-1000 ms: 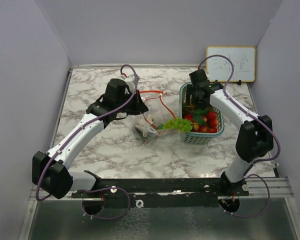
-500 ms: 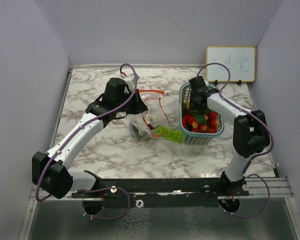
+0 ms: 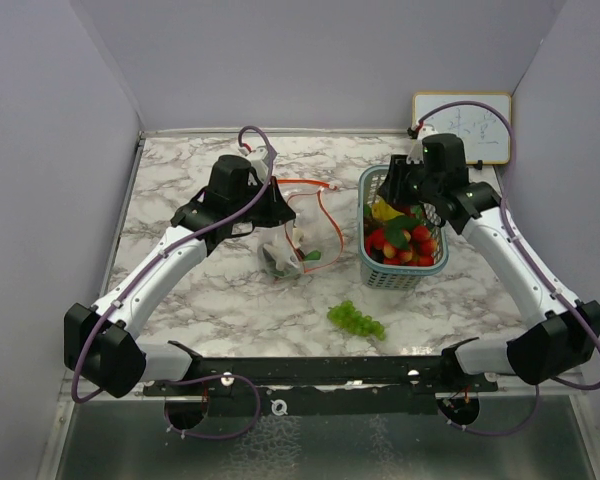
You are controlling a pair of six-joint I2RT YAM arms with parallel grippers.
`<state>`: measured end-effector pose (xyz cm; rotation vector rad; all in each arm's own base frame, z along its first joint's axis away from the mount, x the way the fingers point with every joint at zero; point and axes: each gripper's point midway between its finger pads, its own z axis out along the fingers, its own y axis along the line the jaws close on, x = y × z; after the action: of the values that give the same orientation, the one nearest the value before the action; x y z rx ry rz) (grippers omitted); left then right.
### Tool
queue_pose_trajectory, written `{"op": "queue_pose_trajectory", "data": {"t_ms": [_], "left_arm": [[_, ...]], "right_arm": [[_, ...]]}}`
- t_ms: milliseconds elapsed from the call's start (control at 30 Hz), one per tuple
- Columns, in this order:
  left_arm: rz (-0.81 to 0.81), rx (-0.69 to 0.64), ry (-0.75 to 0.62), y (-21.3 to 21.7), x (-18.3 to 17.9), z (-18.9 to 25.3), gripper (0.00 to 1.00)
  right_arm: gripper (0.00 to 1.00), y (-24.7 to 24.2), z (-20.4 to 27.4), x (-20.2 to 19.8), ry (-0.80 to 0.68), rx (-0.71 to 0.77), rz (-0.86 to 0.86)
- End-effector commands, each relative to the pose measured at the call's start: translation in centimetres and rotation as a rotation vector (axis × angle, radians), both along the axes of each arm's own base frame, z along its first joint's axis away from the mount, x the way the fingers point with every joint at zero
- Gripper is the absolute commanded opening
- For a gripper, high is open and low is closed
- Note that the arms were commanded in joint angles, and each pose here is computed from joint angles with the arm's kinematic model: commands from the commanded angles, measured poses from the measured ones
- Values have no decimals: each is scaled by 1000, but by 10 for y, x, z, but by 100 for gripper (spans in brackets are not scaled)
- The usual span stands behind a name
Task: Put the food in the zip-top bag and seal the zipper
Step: Pick up the fake fruit from the bin, then place the fake fruit in the zipper food storage bag.
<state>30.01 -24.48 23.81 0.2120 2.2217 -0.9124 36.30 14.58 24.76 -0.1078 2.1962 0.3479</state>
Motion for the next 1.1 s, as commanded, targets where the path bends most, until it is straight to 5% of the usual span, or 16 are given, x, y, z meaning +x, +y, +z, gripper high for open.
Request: {"op": "queue_pose_trajectory", "data": {"t_ms": [0,133,267,533,800,900,1067], "left_arm": [[2,-41,-32,-4,6,11,0],[-10,-56,-18,-9,7,9,0],[-21,-72,-13,-12,7,9,0],[-27,-87,-10,-14,6,10,0],[-24,-107,-2,-15,3,9,0],[-24,-103,-1,-13,0,9,0],[-13,-100,-1,-10,-2,8,0]], "right_arm": [[19,51,46,-33,-71,171,334],[19,92,75,-72,-61,374,617],[21,112,85,-96,-60,512,719],[24,164,70,-112,-47,556,750],[36,183,22,-71,-35,527,481],[53,176,10,-60,-29,488,402],[98,173,6,-54,-29,444,386]]}}
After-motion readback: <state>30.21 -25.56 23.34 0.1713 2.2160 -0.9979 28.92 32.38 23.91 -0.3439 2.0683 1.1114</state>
